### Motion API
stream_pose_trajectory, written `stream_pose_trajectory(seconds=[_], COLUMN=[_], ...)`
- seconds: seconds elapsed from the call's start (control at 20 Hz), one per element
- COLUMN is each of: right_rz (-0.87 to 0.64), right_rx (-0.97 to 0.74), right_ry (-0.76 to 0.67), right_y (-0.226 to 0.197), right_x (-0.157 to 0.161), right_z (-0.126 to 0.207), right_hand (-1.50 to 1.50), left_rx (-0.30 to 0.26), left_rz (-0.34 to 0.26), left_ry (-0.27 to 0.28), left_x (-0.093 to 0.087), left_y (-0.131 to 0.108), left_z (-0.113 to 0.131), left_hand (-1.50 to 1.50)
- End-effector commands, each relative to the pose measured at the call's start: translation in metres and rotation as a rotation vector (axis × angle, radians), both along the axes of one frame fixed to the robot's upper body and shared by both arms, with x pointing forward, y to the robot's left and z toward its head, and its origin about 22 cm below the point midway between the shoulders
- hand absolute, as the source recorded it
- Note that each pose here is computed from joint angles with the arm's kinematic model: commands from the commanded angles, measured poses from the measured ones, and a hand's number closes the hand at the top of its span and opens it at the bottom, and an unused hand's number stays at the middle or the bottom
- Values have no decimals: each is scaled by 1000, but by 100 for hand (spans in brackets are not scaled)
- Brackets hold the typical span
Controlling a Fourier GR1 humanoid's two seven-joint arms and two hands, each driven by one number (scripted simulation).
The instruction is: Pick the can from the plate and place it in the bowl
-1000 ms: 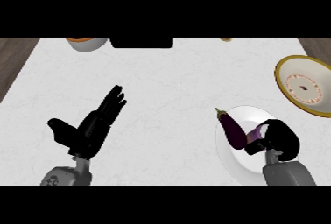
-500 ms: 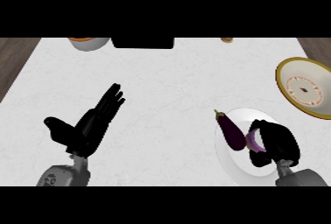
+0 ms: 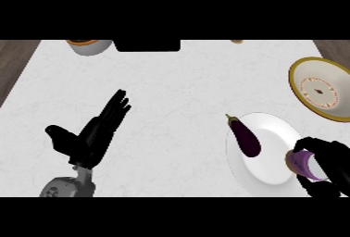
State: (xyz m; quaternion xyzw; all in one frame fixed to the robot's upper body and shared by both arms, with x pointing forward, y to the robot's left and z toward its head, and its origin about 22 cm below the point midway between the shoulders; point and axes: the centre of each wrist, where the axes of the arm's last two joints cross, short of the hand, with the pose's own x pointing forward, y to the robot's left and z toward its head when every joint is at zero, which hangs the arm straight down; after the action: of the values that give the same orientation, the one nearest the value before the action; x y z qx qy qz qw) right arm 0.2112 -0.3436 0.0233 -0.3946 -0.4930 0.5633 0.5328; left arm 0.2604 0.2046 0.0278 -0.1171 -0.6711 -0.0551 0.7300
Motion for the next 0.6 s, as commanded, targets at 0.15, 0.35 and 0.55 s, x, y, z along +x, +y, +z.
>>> stream_pose_trajectory(seconds=[0.15,0.35,0.55], right_rz=[59,17,-15], right_rx=[104,132,155], right_ry=[-192,-330,-363], right_y=[-8,-31,-38], right_x=[-28,-30,-44], right_z=[77,122,158], right_hand=[150,150,150], left_rx=[-14,15,-6], left_rz=[10,16,0], left_ry=[1,-5,7], left_x=[0,0,-6], left_y=[-1,2,5], left_z=[-5,0,-4], left_hand=[0,0,0])
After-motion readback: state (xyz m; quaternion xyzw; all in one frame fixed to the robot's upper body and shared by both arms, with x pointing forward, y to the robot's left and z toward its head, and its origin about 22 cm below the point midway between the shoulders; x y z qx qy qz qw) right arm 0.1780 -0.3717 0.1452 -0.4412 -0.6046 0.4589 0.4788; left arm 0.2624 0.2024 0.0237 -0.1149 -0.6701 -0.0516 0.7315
